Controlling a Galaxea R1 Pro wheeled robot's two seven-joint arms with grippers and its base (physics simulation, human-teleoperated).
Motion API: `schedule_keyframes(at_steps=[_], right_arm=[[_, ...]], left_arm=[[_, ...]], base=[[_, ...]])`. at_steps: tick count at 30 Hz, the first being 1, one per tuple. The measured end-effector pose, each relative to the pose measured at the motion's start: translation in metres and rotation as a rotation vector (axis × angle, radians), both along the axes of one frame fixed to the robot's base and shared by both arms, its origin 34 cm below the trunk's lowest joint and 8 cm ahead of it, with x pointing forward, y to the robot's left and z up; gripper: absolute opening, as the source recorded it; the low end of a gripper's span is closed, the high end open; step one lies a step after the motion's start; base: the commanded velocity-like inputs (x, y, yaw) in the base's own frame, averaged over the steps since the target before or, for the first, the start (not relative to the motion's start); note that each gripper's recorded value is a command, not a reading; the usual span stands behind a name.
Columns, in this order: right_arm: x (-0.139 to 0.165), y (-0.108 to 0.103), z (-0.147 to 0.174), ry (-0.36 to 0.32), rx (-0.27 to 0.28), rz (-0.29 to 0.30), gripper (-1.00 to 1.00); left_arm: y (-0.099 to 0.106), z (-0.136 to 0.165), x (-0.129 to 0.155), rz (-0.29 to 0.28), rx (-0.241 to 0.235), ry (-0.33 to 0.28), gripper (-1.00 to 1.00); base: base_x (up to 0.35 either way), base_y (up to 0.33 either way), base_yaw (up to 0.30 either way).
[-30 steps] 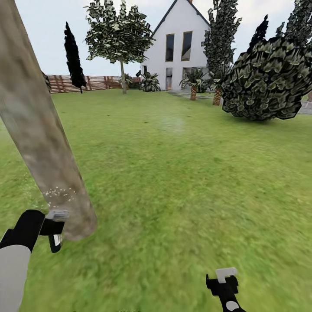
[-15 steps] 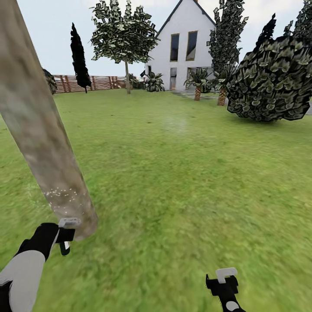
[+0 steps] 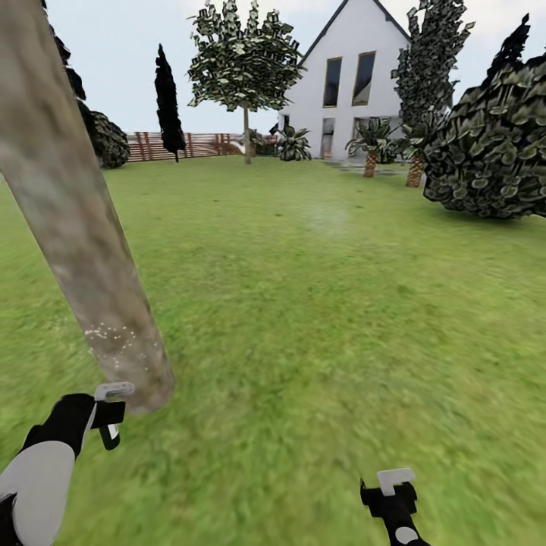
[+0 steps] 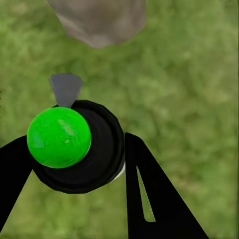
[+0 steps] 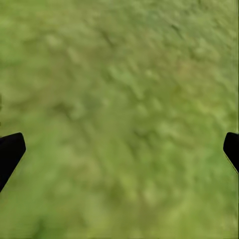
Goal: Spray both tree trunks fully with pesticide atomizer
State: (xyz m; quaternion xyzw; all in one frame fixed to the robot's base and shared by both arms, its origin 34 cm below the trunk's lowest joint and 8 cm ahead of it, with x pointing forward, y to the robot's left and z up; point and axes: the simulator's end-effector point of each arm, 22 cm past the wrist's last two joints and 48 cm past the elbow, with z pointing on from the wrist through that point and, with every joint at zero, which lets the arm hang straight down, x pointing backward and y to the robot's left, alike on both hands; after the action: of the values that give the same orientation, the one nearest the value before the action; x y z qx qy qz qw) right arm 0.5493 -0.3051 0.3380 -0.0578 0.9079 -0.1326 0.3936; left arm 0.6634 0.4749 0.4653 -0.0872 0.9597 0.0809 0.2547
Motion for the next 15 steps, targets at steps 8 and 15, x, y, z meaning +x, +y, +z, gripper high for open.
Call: schedule_keyframes(at_steps=[8, 15], right_arm=[[-0.001, 0.0, -0.001, 0.001, 0.0, 0.0, 1.0], [0.0, 0.001, 0.0, 0.0, 0.002, 0.001, 1.0]], left_arm=[[-0.009, -0.001, 0.003, 0.013, -0.039, -0.017, -1.0], [-0.015, -0.003, 0.004, 0.013, -0.052, -0.021, -1.0]], base=[[0.227, -0.19, 0.277], [0.17, -0.243, 0.15]])
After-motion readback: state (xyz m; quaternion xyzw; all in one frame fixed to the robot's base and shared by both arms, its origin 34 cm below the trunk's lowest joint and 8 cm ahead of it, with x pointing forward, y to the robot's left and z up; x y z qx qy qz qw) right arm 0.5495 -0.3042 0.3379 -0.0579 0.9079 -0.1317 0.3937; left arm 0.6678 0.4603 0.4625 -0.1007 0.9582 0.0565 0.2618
